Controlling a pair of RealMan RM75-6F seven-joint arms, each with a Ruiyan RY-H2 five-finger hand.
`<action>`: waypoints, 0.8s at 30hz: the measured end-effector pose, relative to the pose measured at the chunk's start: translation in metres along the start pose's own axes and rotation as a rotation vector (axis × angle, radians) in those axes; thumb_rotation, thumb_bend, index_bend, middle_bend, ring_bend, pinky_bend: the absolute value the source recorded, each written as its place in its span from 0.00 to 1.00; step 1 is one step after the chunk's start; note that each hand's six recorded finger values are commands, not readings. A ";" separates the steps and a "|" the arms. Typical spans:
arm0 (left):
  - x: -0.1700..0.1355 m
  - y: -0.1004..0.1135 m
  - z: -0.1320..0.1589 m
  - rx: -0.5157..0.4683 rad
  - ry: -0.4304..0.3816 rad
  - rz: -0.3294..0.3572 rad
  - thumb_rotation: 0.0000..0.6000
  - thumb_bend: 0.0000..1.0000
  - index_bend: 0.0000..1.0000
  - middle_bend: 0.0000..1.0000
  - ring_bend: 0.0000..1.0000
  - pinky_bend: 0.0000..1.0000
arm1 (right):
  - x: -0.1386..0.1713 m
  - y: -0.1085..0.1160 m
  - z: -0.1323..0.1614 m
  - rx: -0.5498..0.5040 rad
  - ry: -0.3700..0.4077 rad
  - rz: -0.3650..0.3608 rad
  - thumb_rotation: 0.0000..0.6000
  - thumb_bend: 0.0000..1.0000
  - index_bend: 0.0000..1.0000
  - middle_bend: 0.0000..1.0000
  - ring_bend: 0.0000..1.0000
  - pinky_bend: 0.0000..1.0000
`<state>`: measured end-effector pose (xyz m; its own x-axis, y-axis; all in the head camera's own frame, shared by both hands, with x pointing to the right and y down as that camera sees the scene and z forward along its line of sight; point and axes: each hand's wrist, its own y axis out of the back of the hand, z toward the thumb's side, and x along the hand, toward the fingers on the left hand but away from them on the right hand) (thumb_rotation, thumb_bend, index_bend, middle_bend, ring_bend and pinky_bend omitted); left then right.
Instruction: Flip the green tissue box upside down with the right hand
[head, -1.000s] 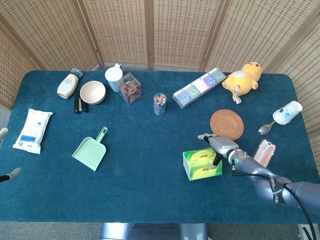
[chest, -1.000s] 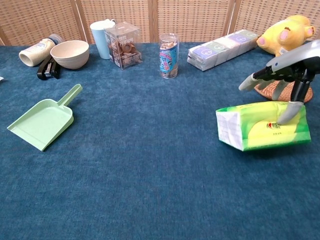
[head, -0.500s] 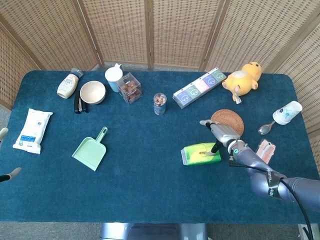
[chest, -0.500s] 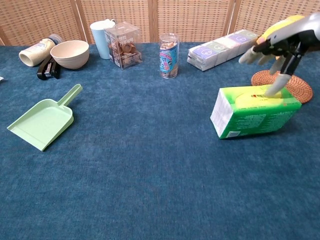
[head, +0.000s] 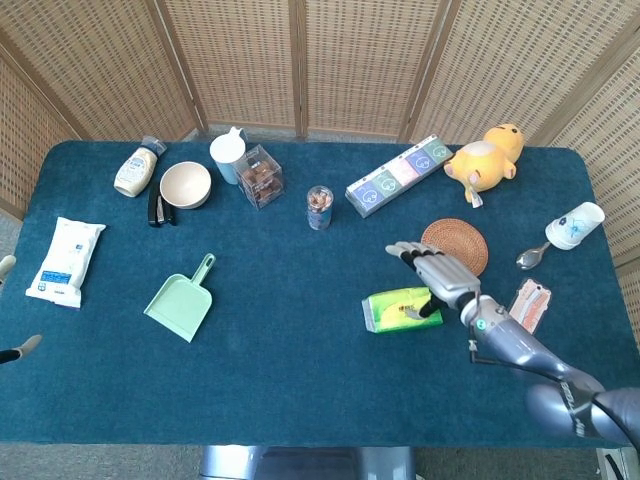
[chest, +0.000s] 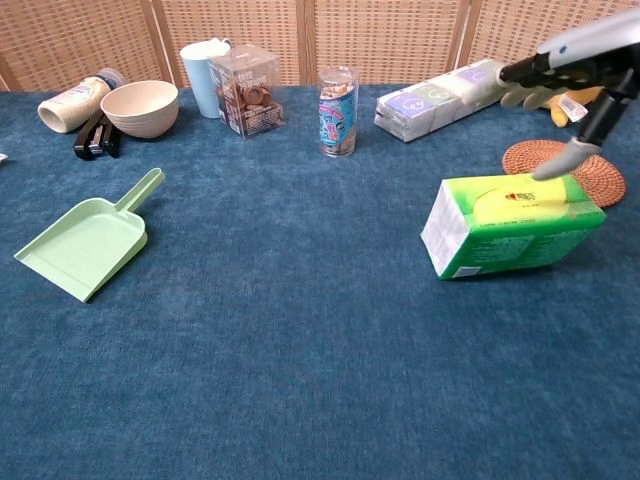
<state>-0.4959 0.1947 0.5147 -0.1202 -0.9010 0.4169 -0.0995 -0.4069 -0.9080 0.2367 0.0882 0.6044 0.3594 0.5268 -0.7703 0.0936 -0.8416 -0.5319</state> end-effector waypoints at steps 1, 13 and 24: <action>0.000 0.000 0.000 0.003 0.000 0.000 1.00 0.00 0.00 0.00 0.00 0.00 | 0.004 -0.003 -0.001 0.015 0.004 0.006 0.98 0.18 0.00 0.00 0.00 0.00; 0.000 -0.002 0.002 0.011 -0.004 -0.004 1.00 0.00 0.00 0.00 0.00 0.00 | 0.017 -0.043 -0.020 0.110 0.033 -0.036 1.00 0.12 0.00 0.00 0.00 0.00; 0.000 -0.003 0.002 0.010 -0.002 -0.006 1.00 0.00 0.00 0.00 0.00 0.00 | -0.004 -0.064 -0.030 0.095 0.065 -0.139 1.00 0.26 0.35 0.22 0.07 0.25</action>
<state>-0.4939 0.1953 0.5171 -0.1181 -0.8989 0.4220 -0.0907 -0.4134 -0.9060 0.2567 0.1367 0.6525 0.4088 0.6261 -0.6640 0.0593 -0.7442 -0.6653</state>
